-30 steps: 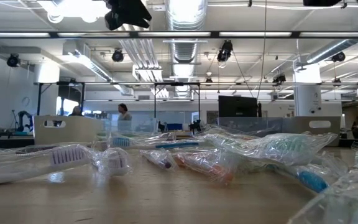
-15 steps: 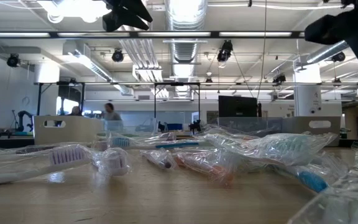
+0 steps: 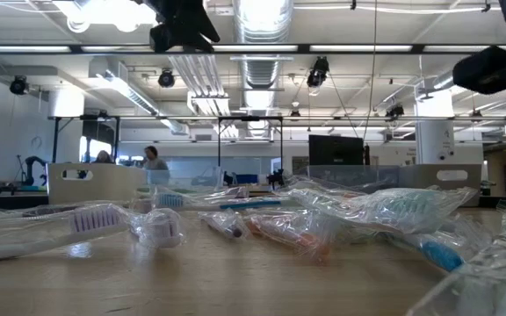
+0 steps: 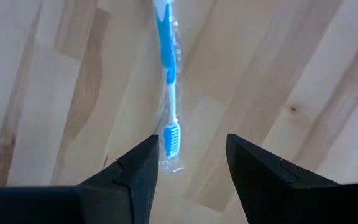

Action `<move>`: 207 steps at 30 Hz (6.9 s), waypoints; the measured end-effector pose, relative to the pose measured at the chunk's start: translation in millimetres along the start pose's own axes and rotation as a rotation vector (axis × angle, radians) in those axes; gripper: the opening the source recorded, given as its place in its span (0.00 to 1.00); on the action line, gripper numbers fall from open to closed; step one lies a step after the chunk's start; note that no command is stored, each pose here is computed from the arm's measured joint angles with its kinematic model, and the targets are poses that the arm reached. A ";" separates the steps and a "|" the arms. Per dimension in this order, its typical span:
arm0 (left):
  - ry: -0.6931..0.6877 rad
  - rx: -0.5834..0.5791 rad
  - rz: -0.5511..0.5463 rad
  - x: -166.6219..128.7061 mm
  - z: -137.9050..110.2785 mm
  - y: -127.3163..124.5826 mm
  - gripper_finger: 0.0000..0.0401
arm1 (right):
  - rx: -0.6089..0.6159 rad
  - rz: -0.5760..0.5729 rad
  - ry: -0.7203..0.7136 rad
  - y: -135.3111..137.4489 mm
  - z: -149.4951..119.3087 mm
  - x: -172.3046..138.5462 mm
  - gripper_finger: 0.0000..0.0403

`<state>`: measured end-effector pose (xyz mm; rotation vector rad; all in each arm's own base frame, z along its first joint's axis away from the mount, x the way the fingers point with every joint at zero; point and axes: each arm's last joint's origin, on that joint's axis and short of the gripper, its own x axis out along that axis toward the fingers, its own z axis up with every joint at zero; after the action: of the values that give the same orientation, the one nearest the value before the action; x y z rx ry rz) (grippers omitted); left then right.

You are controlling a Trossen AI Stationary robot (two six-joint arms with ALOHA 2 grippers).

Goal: Pick & Place Toothbrushes
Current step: Put the blue toothbrush into the white bin

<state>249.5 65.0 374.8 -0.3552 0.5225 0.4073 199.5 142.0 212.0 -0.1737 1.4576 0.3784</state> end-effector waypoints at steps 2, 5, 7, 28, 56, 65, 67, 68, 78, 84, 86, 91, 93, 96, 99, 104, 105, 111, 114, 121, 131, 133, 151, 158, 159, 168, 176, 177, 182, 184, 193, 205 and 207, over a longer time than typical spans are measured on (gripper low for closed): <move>0.021 0.002 0.007 6.5 -1.5 0.0 0.35 | 0.007 -0.002 0.010 1.3 -3.4 5.3 0.44; 0.047 0.004 0.016 16.3 -3.4 -0.2 0.35 | 0.001 -0.001 0.018 5.0 -8.0 12.2 0.44; 0.063 0.005 0.020 21.9 -4.6 -0.3 0.35 | -0.012 0.001 0.019 8.5 -10.9 16.5 0.45; 0.111 -0.007 0.027 39.1 -8.8 -0.5 0.35 | -0.008 -0.032 -0.010 15.7 -40.7 62.4 0.40; 0.112 -0.016 0.022 38.8 -8.8 -0.9 0.35 | -0.009 0.051 -0.023 17.1 -42.4 64.9 0.03; 0.154 -0.105 -0.085 38.3 -9.8 -3.9 0.35 | -0.080 0.034 -0.046 20.5 -40.5 10.8 0.03; 0.179 -0.143 -0.142 38.0 -10.3 -5.7 0.35 | -0.095 -0.002 -0.069 18.3 -41.6 -3.8 0.03; 0.194 -0.160 -0.174 37.8 -10.6 -6.7 0.35 | -0.102 -0.020 -0.086 16.7 -41.7 -11.6 0.03; 0.316 -0.261 -0.405 35.0 -13.4 -16.2 0.35 | -0.136 -0.276 -0.125 -20.6 -26.1 -76.1 0.03; 0.310 -0.328 -0.535 34.0 -6.4 -21.6 0.35 | -0.147 -0.491 -0.126 -59.3 3.2 -106.1 0.03; 0.312 -0.358 -0.584 33.2 -3.6 -23.6 0.35 | -0.161 -0.577 -0.113 -73.5 14.2 -115.6 0.03; 0.350 -0.381 -0.681 31.3 -1.8 -26.6 0.35 | -0.156 -0.747 -0.087 -109.0 42.6 -138.4 0.03; 0.362 -0.379 -0.701 31.0 -1.9 -27.1 0.35 | -0.147 -0.780 -0.121 -119.6 54.6 -149.5 0.03; 0.368 -0.387 -0.703 31.7 -2.0 -27.0 0.35 | -0.183 -0.811 -0.146 -128.1 70.3 -162.0 0.03; 0.371 -0.396 -0.700 32.1 -2.0 -26.5 0.35 | -0.263 -0.830 -0.134 -132.5 82.7 -168.8 0.03; 0.367 -0.395 -0.697 32.3 -1.5 -25.2 0.35 | -0.315 -0.855 -0.151 -135.3 97.6 -180.2 0.03; 0.363 -0.388 -0.697 32.4 -1.3 -24.6 0.35 | -0.316 -0.858 -0.156 -135.6 100.2 -181.9 0.03; 0.359 -0.393 -0.692 33.2 -0.5 -22.2 0.35 | -0.339 -0.876 -0.182 -137.5 111.6 -192.0 0.03; 0.358 -0.390 -0.693 33.2 -0.5 -22.3 0.35 | -0.341 -0.882 -0.183 -142.3 116.6 -193.2 0.03; 0.364 -0.388 -0.700 33.2 -0.8 -22.4 0.20 | -0.368 -0.888 -0.164 -147.6 121.6 -191.5 0.03; 0.371 -0.398 -0.695 33.8 -1.2 -21.7 0.12 | -0.356 -0.887 -0.165 -147.1 120.0 -189.7 0.10; 0.365 -0.394 -0.702 33.7 -0.6 -21.7 0.12 | -0.346 -0.886 -0.170 -147.2 120.0 -190.2 0.16; 0.192 -0.334 -0.550 2.2 10.9 14.2 0.12 | 0.343 -0.760 -0.331 -133.0 65.2 -222.7 0.55; 0.105 -0.199 -0.236 -33.4 2.8 41.6 0.12 | 0.660 -0.728 -0.318 -137.0 34.5 -216.6 0.54; 0.096 -0.187 -0.196 -38.8 1.7 45.0 0.12 | 0.686 -0.728 -0.318 -137.7 30.5 -214.7 0.53; 0.164 -0.134 0.175 -72.0 -17.4 77.4 0.12 | 0.842 -0.724 -0.331 -141.1 0.6 -188.8 0.47; 0.220 -0.210 0.372 -73.9 -43.9 103.2 0.12 | 0.901 -0.673 -0.427 -141.0 -2.7 -174.9 0.43; 0.232 -0.224 0.395 -72.4 -49.3 106.9 0.12 | 0.900 -0.669 -0.428 -141.1 -2.6 -173.5 0.42; 0.284 -0.308 0.569 -62.8 -77.1 127.2 0.12 | 0.896 -0.668 -0.422 -141.5 -2.4 -170.2 0.41; 0.288 -0.342 0.613 -58.2 -84.9 134.1 0.12 | 0.897 -0.669 -0.430 -141.9 -1.6 -170.1 0.42; 0.389 -0.358 0.708 -37.9 -114.1 151.3 0.12 | 0.878 -0.673 -0.435 -142.3 -0.4 -170.8 0.47; 0.510 -0.292 0.791 -23.1 -129.6 160.8 0.12 | 0.857 -0.687 -0.418 -145.1 -1.4 -170.9 0.49; 0.520 -0.309 0.805 -20.2 -130.4 162.5 0.12 | 0.859 -0.688 -0.418 -145.6 -1.6 -171.0 0.47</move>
<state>106.2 143.9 244.3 -0.5472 1.1202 1.1992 238.0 -18.6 364.2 0.1025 0.9585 -0.7346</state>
